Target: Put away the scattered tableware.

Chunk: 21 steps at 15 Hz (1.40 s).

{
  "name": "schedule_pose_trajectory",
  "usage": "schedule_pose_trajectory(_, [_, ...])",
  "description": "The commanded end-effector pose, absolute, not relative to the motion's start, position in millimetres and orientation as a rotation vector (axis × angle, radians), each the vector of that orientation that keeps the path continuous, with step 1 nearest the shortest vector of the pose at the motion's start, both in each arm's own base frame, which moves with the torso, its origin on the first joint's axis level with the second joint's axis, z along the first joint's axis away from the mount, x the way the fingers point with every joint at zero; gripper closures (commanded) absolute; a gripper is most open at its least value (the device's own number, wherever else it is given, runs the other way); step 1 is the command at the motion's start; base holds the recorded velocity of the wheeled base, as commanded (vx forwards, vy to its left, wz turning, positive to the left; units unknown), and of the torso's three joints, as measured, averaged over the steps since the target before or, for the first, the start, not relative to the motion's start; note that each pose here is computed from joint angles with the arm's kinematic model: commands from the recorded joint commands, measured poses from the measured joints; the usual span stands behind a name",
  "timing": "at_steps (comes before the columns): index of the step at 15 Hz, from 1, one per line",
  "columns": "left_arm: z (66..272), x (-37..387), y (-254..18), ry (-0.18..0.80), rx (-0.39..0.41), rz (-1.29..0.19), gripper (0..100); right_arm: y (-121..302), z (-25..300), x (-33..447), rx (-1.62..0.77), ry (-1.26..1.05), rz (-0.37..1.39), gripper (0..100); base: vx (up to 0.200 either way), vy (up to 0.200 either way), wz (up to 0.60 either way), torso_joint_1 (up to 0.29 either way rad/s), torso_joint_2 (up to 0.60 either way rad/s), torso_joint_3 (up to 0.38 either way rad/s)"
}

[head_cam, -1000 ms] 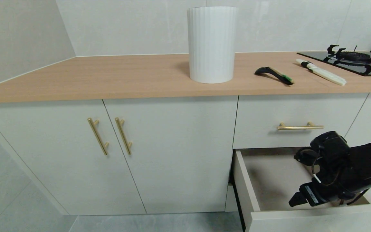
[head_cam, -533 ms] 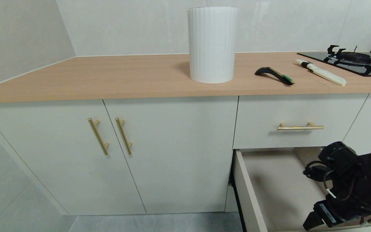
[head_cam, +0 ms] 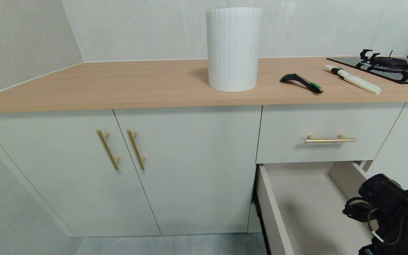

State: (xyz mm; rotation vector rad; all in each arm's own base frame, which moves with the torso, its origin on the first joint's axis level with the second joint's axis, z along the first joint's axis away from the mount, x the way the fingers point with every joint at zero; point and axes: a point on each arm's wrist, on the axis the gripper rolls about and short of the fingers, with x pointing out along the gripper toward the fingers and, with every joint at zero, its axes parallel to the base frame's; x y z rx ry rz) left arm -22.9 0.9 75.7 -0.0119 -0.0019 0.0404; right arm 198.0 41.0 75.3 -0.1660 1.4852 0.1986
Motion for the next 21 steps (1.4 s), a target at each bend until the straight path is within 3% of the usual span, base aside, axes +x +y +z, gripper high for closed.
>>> schedule_pose_trajectory(1, [76,-23,1,-0.002,-0.012,0.04,0,42,78,189,-0.176,1.478,0.213,0,0.0,0.0,0.0,0.0,0.0,0.0])
schedule_pose_trajectory(4, [76,-23,1,-0.002,-0.012,0.041,0,42,88,188,-0.168,1.415,0.218,0,0.0,0.0,0.0,0.0,0.0,0.0])
schedule_pose_trajectory(8, [76,-23,1,-0.002,-0.012,0.041,0,45,200,171,-0.14,0.874,0.276,0,0.0,0.0,0.0,0.0,0.0,0.0])
schedule_pose_trajectory(10, [76,-23,1,-0.002,-0.012,0.041,0,46,250,173,-0.126,0.714,0.284,0,0.0,0.0,0.0,0.0,0.0,0.0])
schedule_pose_trajectory(13, [76,-23,1,-0.002,-0.012,0.041,0,52,296,195,-0.109,0.58,0.285,0,0.0,0.0,0.0,0.0,0.0,0.0])
schedule_pose_trajectory(17, [76,-23,1,-0.002,-0.012,0.041,0,61,322,226,-0.077,0.494,0.32,0,0.0,0.0,0.0,0.0,0.0,0.0])
schedule_pose_trajectory(21, [76,-23,1,-0.002,-0.012,0.041,0,70,339,265,-0.016,0.443,0.236,0,0.0,0.0,0.0,0.0,0.0,0.0])
